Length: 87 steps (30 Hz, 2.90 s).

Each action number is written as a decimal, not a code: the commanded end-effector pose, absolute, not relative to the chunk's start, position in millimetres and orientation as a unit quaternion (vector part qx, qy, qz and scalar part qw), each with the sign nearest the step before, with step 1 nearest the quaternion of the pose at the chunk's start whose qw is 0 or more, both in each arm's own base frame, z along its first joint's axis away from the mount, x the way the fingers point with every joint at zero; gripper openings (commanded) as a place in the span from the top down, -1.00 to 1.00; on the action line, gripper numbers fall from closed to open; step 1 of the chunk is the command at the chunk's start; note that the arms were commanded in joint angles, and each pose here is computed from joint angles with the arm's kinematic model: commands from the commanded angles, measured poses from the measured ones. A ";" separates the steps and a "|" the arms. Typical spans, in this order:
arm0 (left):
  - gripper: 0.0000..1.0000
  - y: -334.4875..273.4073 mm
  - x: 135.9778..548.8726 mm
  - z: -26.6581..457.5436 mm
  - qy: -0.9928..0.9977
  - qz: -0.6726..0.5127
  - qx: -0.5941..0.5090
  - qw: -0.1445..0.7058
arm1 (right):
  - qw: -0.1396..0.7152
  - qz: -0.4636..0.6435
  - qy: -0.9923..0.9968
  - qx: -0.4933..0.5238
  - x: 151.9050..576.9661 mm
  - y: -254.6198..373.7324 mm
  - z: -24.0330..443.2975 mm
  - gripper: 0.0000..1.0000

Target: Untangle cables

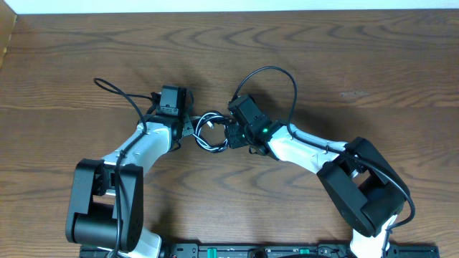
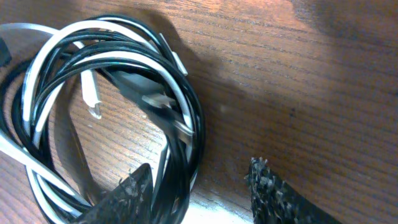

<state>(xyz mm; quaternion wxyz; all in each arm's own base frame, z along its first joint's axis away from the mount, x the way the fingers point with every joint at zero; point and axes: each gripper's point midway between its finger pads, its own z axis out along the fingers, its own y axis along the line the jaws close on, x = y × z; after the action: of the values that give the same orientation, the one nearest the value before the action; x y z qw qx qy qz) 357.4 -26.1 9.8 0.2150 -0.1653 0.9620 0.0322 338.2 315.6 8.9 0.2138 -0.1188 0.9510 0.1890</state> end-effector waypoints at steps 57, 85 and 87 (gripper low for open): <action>-0.50 -84.8 344.8 73.2 0.959 -0.177 -0.068 0.211 | 0.209 0.178 0.954 -0.119 334.6 313.8 1.7 -0.06; -0.16 -77.0 352.5 -9.0 0.975 -0.138 -0.088 0.148 | 0.209 0.178 0.954 -0.119 334.6 313.5 1.5 -0.05; -0.16 -74.7 352.9 -9.5 0.976 -0.132 -0.089 0.149 | 0.209 0.178 0.954 -0.119 334.7 313.5 1.6 -0.05</action>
<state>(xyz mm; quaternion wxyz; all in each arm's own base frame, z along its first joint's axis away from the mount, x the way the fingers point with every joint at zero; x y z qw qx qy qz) 361.7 -86.4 8.0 0.1692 -0.0779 0.9684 -0.1658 340.4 314.0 9.2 0.2188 -0.1168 0.9511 0.1838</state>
